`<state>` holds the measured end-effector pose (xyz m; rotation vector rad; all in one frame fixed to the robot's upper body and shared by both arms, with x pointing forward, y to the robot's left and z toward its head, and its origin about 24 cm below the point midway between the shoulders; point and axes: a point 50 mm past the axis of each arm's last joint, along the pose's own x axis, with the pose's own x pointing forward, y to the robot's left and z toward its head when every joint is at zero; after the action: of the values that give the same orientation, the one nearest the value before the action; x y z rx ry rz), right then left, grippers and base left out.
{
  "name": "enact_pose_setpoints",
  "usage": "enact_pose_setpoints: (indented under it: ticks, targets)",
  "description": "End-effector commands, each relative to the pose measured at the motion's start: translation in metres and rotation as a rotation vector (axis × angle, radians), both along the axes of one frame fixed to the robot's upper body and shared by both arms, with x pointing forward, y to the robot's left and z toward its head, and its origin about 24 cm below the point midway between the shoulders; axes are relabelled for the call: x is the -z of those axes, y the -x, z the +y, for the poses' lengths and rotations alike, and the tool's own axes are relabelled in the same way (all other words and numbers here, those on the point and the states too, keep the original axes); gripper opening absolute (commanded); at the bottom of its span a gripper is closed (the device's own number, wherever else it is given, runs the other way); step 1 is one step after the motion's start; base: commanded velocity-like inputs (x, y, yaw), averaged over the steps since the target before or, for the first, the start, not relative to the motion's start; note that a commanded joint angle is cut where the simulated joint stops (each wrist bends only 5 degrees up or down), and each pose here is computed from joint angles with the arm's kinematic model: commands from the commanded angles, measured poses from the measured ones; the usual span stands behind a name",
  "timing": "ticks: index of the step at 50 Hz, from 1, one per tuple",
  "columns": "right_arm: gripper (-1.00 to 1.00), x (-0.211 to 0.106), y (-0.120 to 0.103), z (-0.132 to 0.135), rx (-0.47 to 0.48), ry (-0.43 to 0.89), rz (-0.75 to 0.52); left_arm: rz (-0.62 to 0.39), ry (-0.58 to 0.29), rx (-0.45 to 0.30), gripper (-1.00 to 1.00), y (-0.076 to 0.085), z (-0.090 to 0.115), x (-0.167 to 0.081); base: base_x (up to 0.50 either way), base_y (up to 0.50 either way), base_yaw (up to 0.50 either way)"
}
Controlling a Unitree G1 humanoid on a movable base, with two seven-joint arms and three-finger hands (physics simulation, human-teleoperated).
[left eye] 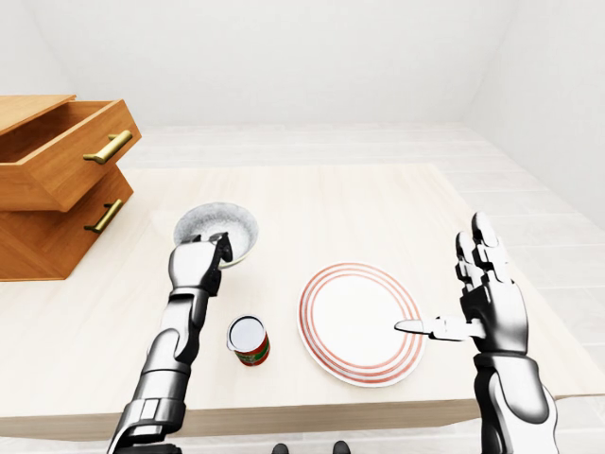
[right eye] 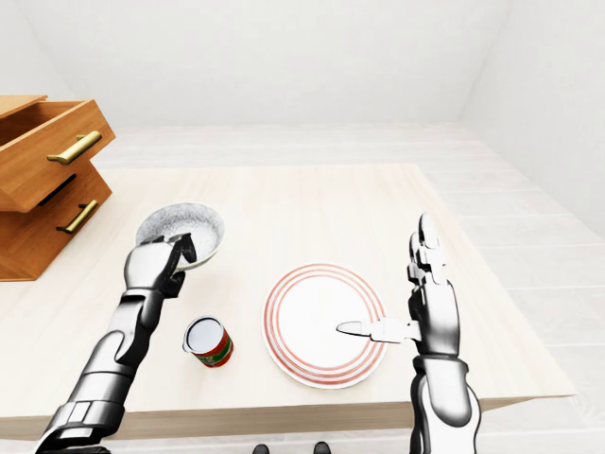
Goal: Put the bowl on the plate.
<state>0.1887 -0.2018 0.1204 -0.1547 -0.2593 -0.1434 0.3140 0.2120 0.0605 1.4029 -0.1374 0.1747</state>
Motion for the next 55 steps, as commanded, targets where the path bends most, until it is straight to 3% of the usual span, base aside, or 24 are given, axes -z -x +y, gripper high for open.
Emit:
enact_pose_setpoints:
  ticks: [1,9,24,31,39,55]
  targets:
    - [1.00,-0.001,0.001,-0.001,0.003,0.000,-0.003,-0.077,0.065,0.026,-1.00,-0.006,-0.007,-0.026,0.00,0.00,0.00]
    - [1.00,-0.005,0.007,-0.001,0.007,0.004,-0.016,-0.111,0.113,0.110,-1.00,-0.004,-0.027,-0.051,0.00,0.00,0.00]
    - [1.00,-0.004,0.013,-0.005,0.016,0.002,-0.008,-0.107,0.151,0.233,-1.00,0.005,-0.060,-0.067,0.00,0.00,0.00]
    - [1.00,-0.002,0.012,-0.008,0.023,-0.006,-0.001,-0.096,0.150,0.265,-1.00,-0.001,-0.074,-0.068,0.00,0.00,0.00]
    - [1.00,-0.003,0.020,-0.008,0.025,0.003,0.003,-0.094,0.136,0.291,-1.00,0.003,-0.089,-0.062,0.00,0.00,0.00]
    - [1.00,-0.002,0.046,-0.003,0.026,0.018,0.060,-0.101,0.156,0.373,-1.00,0.030,-0.117,-0.066,0.00,0.00,0.00]
